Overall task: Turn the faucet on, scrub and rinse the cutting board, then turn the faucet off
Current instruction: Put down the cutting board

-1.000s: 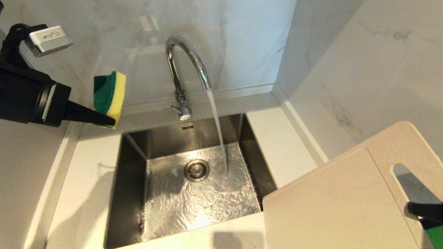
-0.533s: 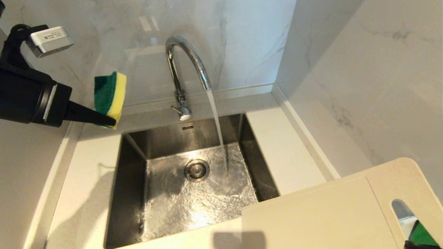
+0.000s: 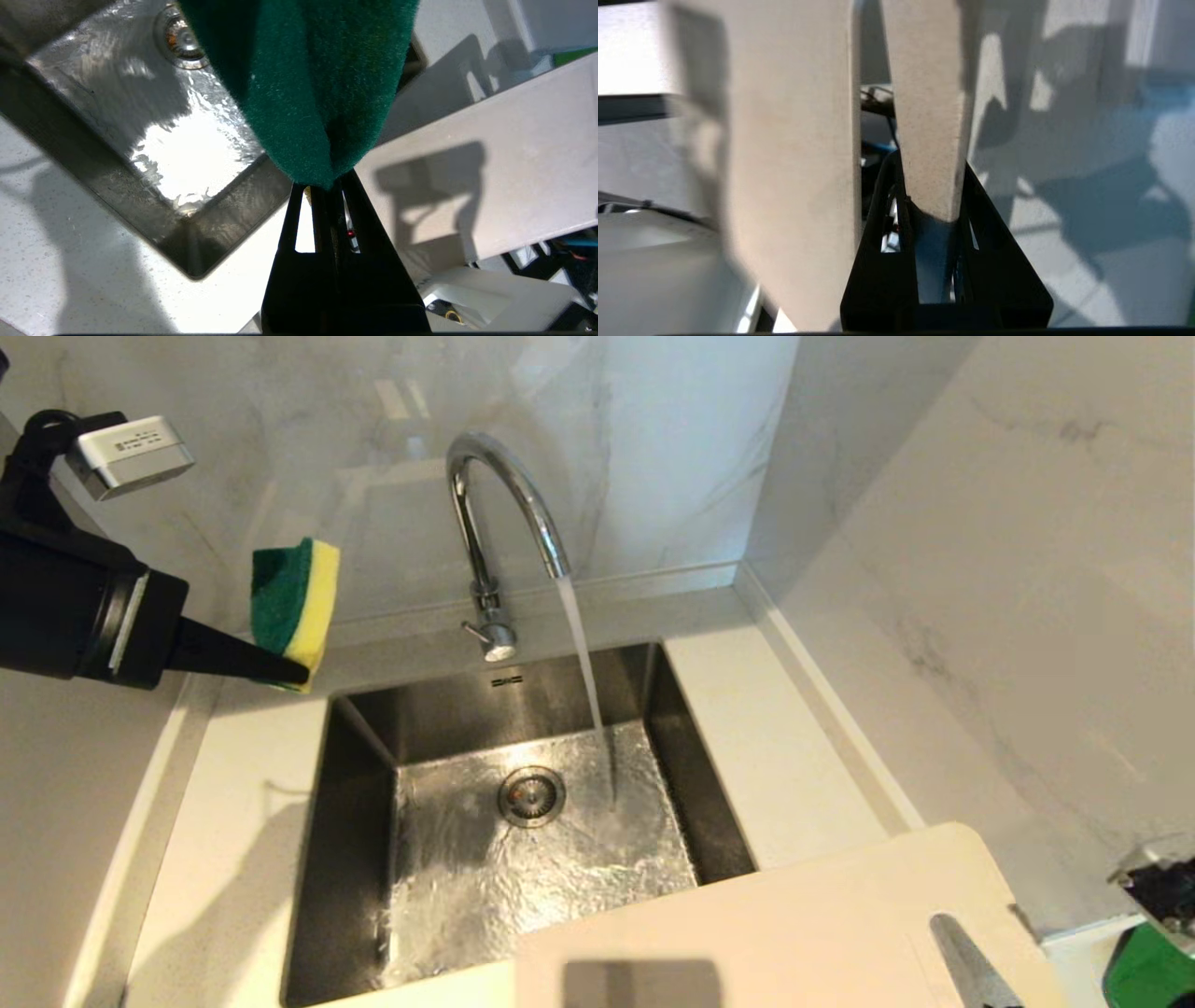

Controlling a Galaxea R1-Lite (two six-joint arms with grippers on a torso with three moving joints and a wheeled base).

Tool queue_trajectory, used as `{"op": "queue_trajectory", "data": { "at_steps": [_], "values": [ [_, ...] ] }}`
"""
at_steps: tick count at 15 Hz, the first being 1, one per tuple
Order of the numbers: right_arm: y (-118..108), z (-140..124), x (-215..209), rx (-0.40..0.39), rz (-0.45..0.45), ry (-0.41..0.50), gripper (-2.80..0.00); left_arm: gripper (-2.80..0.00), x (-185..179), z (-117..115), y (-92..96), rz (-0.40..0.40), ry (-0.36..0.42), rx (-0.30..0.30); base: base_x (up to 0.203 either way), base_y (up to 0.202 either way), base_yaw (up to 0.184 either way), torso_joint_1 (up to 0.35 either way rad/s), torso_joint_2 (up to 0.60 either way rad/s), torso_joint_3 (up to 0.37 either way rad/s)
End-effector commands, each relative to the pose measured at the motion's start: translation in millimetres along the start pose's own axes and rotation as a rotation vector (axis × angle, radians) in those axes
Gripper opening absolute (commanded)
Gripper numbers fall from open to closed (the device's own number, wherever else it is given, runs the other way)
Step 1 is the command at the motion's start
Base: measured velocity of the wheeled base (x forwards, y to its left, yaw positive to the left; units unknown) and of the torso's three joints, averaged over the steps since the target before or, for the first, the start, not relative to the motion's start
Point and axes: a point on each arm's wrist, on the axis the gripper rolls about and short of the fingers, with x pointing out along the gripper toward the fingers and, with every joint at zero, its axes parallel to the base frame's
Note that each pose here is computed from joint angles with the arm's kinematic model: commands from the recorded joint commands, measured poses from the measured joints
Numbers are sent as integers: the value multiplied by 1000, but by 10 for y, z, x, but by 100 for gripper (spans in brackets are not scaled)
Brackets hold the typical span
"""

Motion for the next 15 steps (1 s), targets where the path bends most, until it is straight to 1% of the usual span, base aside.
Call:
{"op": "queue_trajectory", "data": {
  "at_steps": [1,2,3,4,6,9,12,13,15],
  "values": [
    [17,33,278,17,4,77,-280,-280,9,-8,2,-1,7,-3,0,0,0,0,0,0],
    [24,55,355,42,10,96,-280,-280,17,-16,5,-1,11,-4,0,0,0,0,0,0],
    [35,88,422,76,25,99,-280,-280,24,-23,8,-1,15,-5,0,0,0,0,0,0],
    [44,114,458,93,48,90,-280,-280,30,-29,9,-1,18,-5,0,0,0,0,0,0],
    [49,99,488,96,70,107,-280,-280,33,-26,10,1,18,-5,0,0,0,0,0,0],
    [54,96,654,107,67,157,-280,-280,38,-22,12,2,16,-4,0,0,0,0,0,0],
    [68,141,920,120,66,160,-280,-280,41,-10,13,5,12,-3,0,0,0,0,0,0],
    [75,168,1019,130,78,150,-280,-280,44,-5,14,7,11,-3,0,0,0,0,0,0],
    [94,233,1156,157,132,120,-280,-280,44,-5,14,7,11,-3,0,0,0,0,0,0]
  ]
}}
